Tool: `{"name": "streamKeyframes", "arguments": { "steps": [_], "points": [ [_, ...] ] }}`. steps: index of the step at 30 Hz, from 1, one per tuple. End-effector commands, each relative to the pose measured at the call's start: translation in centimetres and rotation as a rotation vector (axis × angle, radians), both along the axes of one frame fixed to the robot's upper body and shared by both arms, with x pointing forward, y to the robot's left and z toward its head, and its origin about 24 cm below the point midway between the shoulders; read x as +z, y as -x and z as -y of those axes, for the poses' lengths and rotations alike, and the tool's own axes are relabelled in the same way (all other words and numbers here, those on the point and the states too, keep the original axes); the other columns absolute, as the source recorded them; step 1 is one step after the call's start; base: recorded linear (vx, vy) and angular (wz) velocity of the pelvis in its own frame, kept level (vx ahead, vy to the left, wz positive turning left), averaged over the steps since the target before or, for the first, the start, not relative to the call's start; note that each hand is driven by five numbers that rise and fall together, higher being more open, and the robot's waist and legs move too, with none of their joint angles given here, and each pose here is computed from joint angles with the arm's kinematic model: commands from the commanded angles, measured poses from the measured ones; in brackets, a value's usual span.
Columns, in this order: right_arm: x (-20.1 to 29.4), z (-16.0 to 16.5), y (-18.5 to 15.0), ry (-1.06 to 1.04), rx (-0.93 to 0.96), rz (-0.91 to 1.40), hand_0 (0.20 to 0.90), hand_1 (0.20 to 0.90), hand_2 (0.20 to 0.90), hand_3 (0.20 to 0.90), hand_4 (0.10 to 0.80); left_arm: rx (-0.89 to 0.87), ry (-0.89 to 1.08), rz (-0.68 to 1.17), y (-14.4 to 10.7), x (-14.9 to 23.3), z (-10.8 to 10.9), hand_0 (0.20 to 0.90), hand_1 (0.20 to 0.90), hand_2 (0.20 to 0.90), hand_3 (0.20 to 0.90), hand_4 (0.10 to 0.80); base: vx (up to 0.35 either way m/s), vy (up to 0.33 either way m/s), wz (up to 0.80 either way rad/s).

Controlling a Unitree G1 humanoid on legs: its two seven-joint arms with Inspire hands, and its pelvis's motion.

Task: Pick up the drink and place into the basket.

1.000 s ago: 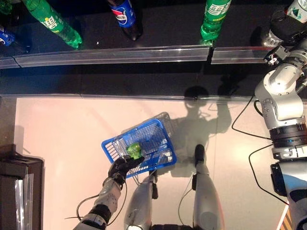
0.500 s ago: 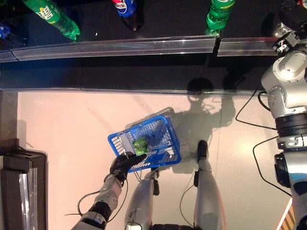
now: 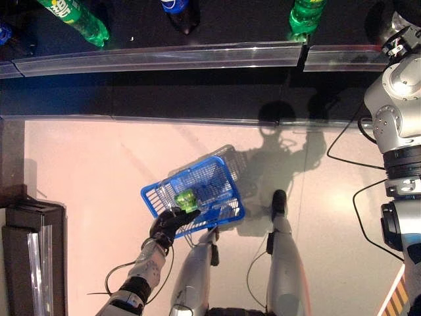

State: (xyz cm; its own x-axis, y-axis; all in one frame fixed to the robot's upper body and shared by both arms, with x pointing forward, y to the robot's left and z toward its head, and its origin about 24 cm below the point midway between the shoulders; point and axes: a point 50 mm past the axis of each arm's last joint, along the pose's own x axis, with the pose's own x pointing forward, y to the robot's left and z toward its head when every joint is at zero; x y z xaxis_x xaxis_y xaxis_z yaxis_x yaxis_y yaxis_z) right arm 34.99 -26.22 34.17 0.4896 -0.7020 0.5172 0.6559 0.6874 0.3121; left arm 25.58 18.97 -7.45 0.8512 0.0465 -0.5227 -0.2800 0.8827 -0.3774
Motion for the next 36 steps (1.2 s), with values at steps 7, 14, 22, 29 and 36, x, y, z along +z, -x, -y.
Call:
{"name": "streamKeyframes", "arguments": {
  "steps": [7,14,22,29,36],
  "points": [
    [9.3,-0.3,5.1,0.162,-0.047,0.35,0.3,0.3,0.3,0.2,0.1,0.006,-0.001,-0.032,4.0,-1.6,-2.1,0.3,0.3,0.3,0.2,0.1,0.0,0.0,0.0],
    [9.7,0.1,5.5,0.188,-0.058,0.357,0.3,0.3,0.3,0.2,0.1,-0.002,0.009,-0.03,4.2,-1.6,-2.2,0.3,0.3,0.3,0.2,0.1,-0.012,0.003,0.02],
    [9.3,0.1,5.7,0.205,-0.024,0.377,0.3,0.3,0.3,0.2,0.1,0.005,0.012,-0.023,4.4,-1.7,-2.3,0.3,0.3,0.3,0.2,0.1,-0.024,0.016,0.01],
    [9.2,-1.1,7.3,0.291,0.009,0.438,0.3,0.3,0.3,0.2,0.1,0.053,0.037,-0.008,4.3,-1.6,-2.8,0.3,0.3,0.3,0.2,0.1,-0.046,0.046,0.03],
    [6.7,-1.6,8.9,0.344,0.091,0.462,0.3,0.3,0.3,0.2,0.1,0.122,0.072,0.022,4.4,-1.4,-3.6,0.3,0.3,0.3,0.2,0.1,0.005,0.032,0.02]
  ]
}}
